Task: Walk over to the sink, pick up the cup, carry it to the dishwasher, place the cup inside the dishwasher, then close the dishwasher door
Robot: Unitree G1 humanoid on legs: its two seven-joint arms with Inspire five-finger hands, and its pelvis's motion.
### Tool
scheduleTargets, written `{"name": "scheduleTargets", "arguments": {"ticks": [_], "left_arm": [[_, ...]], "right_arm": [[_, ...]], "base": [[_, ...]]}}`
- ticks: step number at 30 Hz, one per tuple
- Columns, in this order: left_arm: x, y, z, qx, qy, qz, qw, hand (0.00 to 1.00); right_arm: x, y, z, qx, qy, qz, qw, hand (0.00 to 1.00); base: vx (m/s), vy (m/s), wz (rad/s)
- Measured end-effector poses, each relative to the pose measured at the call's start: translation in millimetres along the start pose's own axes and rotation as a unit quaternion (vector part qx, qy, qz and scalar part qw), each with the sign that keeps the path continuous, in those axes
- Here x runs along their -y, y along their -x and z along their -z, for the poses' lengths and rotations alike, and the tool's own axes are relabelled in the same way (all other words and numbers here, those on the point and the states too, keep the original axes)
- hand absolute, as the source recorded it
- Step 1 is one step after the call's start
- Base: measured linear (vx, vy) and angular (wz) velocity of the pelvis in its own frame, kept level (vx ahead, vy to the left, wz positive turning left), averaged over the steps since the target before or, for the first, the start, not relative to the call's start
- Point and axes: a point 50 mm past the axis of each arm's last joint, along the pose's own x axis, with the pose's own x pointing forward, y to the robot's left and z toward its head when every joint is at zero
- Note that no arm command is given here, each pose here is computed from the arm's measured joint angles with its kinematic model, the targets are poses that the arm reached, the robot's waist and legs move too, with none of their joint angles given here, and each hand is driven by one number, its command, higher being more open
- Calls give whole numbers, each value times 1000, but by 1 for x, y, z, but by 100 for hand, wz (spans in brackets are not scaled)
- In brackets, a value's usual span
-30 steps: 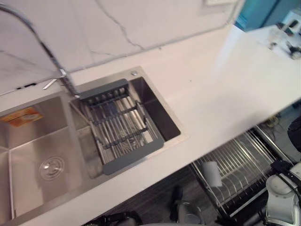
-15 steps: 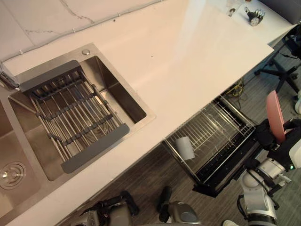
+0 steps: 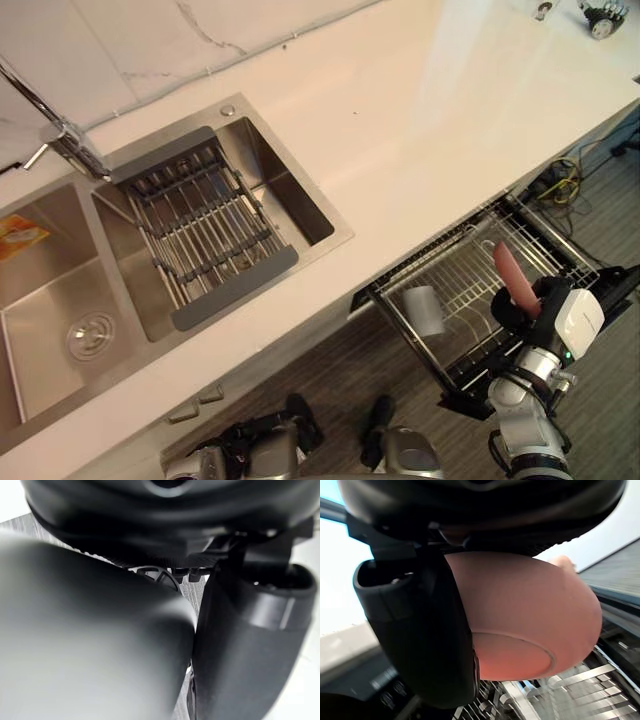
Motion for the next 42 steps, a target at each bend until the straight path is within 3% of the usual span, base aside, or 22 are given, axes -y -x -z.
{"name": "scheduleTargets", "arguments": {"ticks": [10, 11, 25, 34, 42], "left_arm": [[14, -1, -1, -29, -4, 56, 998, 100], [15, -1, 0, -30, -3, 60, 998, 100], [21, -1, -3, -33, 5, 92, 995, 100], [20, 0, -6, -54, -11, 96, 994, 100], [5, 3, -8, -81, -38, 75, 993, 100]], "right_arm": [[3, -48, 9, -18, 104, 13, 994, 0], [3, -50, 11, -23, 111, 11, 993, 100], [6, -76, 7, -77, 102, -2, 992, 100], [14, -69, -6, -119, -168, -19, 978, 100], [78, -83, -23, -32, -345, 36, 937, 100]], "base": [[-74, 44, 10], [-29, 11, 12], [-18, -26, 3], [-7, -41, -2], [20, -31, -12]]}}
